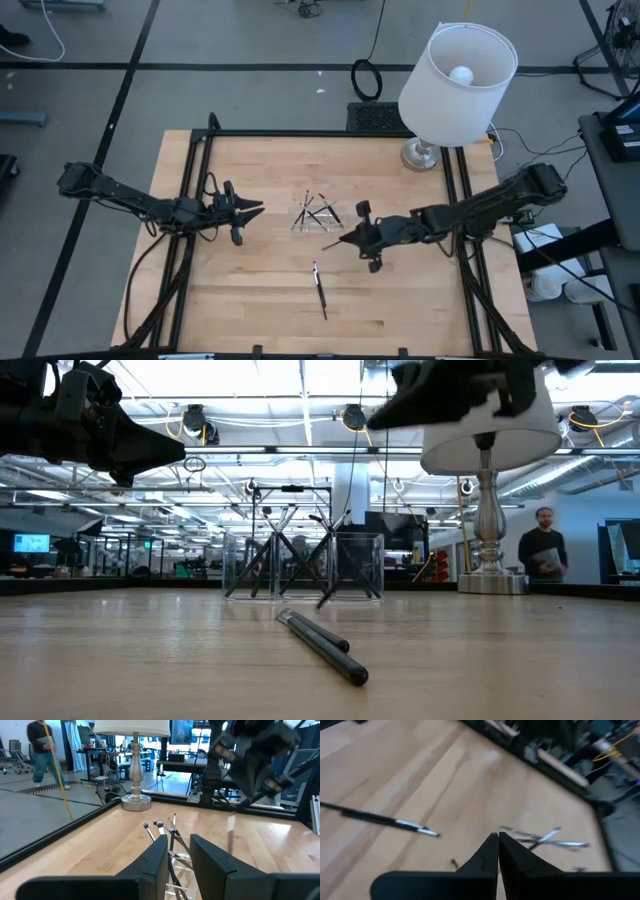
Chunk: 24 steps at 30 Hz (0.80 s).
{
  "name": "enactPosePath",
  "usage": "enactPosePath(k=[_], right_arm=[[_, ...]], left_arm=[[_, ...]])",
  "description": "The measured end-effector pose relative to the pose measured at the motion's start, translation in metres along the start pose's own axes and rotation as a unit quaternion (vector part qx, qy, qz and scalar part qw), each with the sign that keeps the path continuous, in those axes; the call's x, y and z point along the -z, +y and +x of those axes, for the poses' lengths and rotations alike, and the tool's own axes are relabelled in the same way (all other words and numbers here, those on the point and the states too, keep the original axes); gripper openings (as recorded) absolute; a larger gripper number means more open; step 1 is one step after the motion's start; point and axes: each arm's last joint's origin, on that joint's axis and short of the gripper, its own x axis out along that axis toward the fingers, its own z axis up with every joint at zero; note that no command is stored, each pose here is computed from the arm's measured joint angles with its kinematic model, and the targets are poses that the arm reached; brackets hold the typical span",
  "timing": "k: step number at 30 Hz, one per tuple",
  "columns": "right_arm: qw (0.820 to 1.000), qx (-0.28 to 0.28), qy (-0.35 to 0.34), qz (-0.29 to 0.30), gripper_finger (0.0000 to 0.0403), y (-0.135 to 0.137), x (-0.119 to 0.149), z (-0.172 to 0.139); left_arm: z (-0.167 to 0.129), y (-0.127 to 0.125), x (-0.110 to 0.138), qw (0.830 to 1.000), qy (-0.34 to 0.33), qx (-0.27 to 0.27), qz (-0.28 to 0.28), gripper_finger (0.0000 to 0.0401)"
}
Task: Pick & Place Makeup Supplies
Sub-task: Put the makeup brush into the transparent organizer
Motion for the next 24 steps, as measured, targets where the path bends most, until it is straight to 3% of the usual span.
enactPosePath(k=[7,11,19,24], right_arm=[[0.998,0.033,0.021,-0.038,0.0000,-0.017,-0.042,-0.025],[0.998,0.029,0.044,-0.025,0.0000,-0.022,-0.045,-0.028],[0.989,0.011,0.144,0.038,0.0006,-0.013,-0.002,-0.021],[0.978,-0.003,0.187,0.095,0.0047,-0.015,0.044,-0.012]], left_arm=[[0.000,0.000,0.000,1.000,0.000,0.000,-0.001,0.0090],[0.000,0.000,0.000,1.000,0.000,0.000,-0.004,0.0090],[0.000,0.000,0.002,1.000,0.011,0.000,-0.005,0.0090],[0.000,0.000,0.002,1.000,0.010,0.000,-0.006,0.0090]])
